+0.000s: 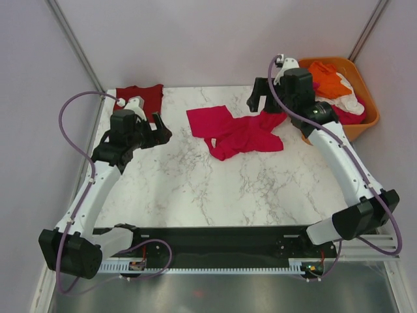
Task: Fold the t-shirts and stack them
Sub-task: Move the tshirt to the center of the board
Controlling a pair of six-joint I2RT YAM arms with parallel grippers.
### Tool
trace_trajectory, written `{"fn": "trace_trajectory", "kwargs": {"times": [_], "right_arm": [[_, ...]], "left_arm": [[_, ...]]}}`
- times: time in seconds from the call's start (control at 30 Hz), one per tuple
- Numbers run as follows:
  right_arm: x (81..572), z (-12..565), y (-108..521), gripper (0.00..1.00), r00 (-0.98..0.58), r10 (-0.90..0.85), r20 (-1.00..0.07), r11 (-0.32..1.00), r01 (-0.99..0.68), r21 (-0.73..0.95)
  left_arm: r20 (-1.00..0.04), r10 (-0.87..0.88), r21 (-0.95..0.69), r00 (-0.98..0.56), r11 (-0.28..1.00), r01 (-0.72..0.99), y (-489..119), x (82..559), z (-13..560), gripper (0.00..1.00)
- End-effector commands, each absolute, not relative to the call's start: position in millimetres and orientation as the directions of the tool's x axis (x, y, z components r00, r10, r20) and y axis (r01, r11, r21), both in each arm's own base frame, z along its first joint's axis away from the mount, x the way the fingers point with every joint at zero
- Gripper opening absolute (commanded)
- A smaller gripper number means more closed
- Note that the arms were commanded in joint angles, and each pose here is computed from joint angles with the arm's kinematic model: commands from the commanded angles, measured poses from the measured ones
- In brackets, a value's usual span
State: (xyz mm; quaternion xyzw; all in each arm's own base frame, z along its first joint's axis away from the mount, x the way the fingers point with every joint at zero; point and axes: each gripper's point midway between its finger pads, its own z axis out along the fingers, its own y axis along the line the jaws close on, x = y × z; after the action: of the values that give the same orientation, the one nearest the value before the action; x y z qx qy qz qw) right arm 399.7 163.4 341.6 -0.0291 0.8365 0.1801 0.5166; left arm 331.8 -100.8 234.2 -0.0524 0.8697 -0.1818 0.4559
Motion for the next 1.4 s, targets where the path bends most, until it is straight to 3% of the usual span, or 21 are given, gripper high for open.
{"fn": "trace_trajectory", "kwargs": {"times": [0.0, 0.13, 0.47, 0.73, 0.77, 1.0, 1.07, 1.1, 1.13, 1.27, 1.37], "right_arm": [[397.4, 278.8, 157.7, 0.98, -0.582, 0.099, -0.807, 0.956, -0.17, 0.24], [393.7, 195.6, 182.1, 0.98, -0.734, 0.042, -0.678, 0.938, -0.205, 0.281], [368.9, 60.8, 221.1, 0.88, -0.85, -0.123, -0.512, 0.939, -0.267, 0.218], [394.3, 40.2, 234.9, 0.93, -0.837, -0.146, -0.527, 0.931, -0.297, 0.213], [400.6, 43.3, 237.4, 0.94, -0.83, -0.14, -0.54, 0.931, -0.296, 0.213], [418.4, 33.6, 247.3, 0.93, -0.824, -0.138, -0.55, 0.949, -0.269, 0.166], [421.8, 35.1, 254.7, 0.8, -0.817, -0.15, -0.557, 0.951, -0.273, 0.144], [422.0, 27.1, 255.3, 0.68, -0.823, -0.158, -0.546, 0.955, -0.268, 0.128], [420.2, 23.1, 255.5, 0.41, -0.83, -0.168, -0.532, 0.957, -0.267, 0.114], [417.7, 16.6, 261.8, 0.0, -0.834, -0.186, -0.52, 0.956, -0.277, 0.102], [409.1, 28.5, 287.1, 0.0, -0.825, -0.197, -0.529, 0.939, -0.314, 0.139]], "left_arm": [[-0.729, -0.281, -0.4, -0.624, 0.915, 0.056, -114.6, 330.0, 224.1, 0.93], [-0.684, -0.255, -0.386, -0.684, 0.922, 0.042, -139.5, 329.6, 198.2, 0.91], [-0.68, -0.249, -0.4, -0.69, 0.914, 0.065, -155.6, 341.1, 205.7, 0.91], [-0.723, -0.268, -0.419, -0.637, 0.903, 0.095, -150.8, 327.8, 231.4, 0.91], [-0.729, -0.191, -0.357, -0.657, 0.925, 0.128, -144.5, 318.6, 224.3, 0.91], [-0.752, -0.148, -0.292, -0.642, 0.948, 0.124, -129.2, 307.3, 223.8, 0.91], [-0.752, -0.143, -0.287, -0.643, 0.95, 0.125, -128.1, 305.7, 221.7, 0.91], [-0.759, -0.138, -0.266, -0.636, 0.958, 0.11, -123.5, 307.9, 220.6, 0.91], [-0.757, -0.133, -0.258, -0.64, 0.96, 0.106, -121.9, 308.1, 218.0, 0.91], [-0.757, -0.111, -0.226, -0.644, 0.969, 0.098, -117.7, 310.7, 211.7, 0.91], [-0.753, -0.104, -0.207, -0.65, 0.975, 0.084, -113.7, 312.1, 206.2, 0.91]]}}
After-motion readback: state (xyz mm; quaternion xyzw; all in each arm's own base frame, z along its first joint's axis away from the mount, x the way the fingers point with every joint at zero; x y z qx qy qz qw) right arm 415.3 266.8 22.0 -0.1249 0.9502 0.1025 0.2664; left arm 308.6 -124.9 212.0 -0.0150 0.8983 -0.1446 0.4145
